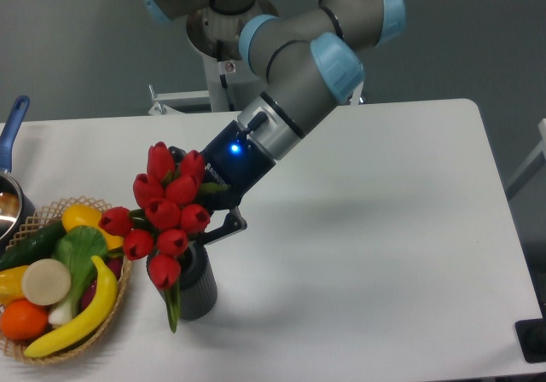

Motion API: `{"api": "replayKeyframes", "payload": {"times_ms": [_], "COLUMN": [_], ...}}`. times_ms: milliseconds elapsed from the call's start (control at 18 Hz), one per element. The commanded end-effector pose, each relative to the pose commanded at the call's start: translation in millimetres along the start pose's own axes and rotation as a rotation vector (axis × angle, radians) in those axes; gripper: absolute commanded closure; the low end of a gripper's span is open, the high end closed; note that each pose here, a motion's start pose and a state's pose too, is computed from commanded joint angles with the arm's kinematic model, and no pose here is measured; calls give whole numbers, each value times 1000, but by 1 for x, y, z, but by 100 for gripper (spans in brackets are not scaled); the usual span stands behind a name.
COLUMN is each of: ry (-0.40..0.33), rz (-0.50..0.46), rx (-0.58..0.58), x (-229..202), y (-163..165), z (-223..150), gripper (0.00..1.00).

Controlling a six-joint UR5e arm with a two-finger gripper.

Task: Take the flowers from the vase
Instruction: 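Carry the tulip bunch away from the vase and hold it raised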

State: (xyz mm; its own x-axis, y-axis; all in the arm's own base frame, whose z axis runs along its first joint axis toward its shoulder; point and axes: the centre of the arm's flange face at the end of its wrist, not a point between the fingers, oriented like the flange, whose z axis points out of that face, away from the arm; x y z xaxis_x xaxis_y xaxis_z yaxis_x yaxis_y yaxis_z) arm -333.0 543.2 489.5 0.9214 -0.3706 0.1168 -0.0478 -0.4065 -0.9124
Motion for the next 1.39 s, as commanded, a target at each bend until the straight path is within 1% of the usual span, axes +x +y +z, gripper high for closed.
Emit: {"api": "replayKeyframes", "payload": {"times_ms": [222,444,556,722,833,944,1111,1278,1333,1389], "ry": [-59,-147,-206,-332,-398,-447,-464,-465,-461,-465], "rz": [-36,-54,-90,-122,-117,-100,-41,-43,-48,-44], "rx": [14,37,31,-7,-47,-58,-85,-102,-104,-105], "x": [-10,-22,-37,-65,-77,-87,-95,-101,-105,-107], "y": [-25,-32,-19,2,14,24,42,68,73,70], "z": [-28,-80,-108,-158,-178,-206,-221,-226,-224,-226], "gripper": [55,55,56,55,55,56,56,56,56,56]}}
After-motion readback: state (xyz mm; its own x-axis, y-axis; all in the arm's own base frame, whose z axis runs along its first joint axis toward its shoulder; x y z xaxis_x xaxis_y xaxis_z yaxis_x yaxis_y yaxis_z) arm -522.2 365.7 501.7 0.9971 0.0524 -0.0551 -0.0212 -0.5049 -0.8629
